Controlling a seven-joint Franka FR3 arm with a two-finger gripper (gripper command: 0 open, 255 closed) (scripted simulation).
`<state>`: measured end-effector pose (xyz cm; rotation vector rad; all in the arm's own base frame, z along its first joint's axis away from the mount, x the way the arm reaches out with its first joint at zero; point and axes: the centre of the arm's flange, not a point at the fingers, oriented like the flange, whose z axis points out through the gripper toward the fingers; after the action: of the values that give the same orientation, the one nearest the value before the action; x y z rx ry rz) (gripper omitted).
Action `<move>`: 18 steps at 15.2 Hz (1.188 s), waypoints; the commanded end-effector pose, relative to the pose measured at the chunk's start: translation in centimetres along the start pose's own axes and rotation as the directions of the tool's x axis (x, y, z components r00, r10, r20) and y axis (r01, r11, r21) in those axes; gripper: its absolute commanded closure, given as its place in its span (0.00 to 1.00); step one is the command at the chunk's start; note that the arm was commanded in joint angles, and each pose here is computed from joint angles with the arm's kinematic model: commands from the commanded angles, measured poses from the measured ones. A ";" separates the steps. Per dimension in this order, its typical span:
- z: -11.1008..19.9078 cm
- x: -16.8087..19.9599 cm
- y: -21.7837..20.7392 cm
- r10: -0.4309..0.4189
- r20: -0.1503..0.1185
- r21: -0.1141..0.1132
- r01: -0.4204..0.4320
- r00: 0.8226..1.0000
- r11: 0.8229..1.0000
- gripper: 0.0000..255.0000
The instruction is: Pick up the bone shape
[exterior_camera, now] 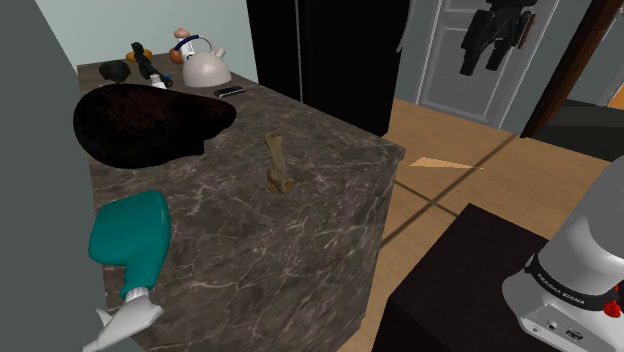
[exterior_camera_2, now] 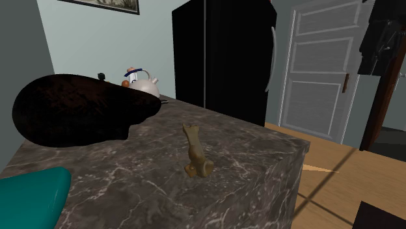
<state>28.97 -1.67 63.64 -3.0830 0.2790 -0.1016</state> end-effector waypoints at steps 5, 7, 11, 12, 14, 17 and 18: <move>1.2 1.6 -5.3 0.043 0.038 -0.015 -0.043 0.998 0.999 0.00; 1.8 2.4 -7.9 0.065 0.056 -0.024 -0.064 0.996 0.998 0.00; 3.2 4.3 -13.0 0.108 0.093 -0.041 -0.105 0.990 0.994 0.00; 3.6 4.7 -14.3 0.119 0.102 -0.046 -0.115 0.988 0.992 0.00; 4.3 5.7 -16.8 0.141 0.119 -0.056 -0.135 0.983 0.989 0.00; 5.5 7.3 -20.5 0.174 0.146 -0.071 -0.165 0.974 0.984 0.00; 6.0 7.8 -21.7 0.185 0.154 -0.076 -0.175 0.971 0.982 0.00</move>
<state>39.90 17.30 59.68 -3.0868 0.5405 0.1475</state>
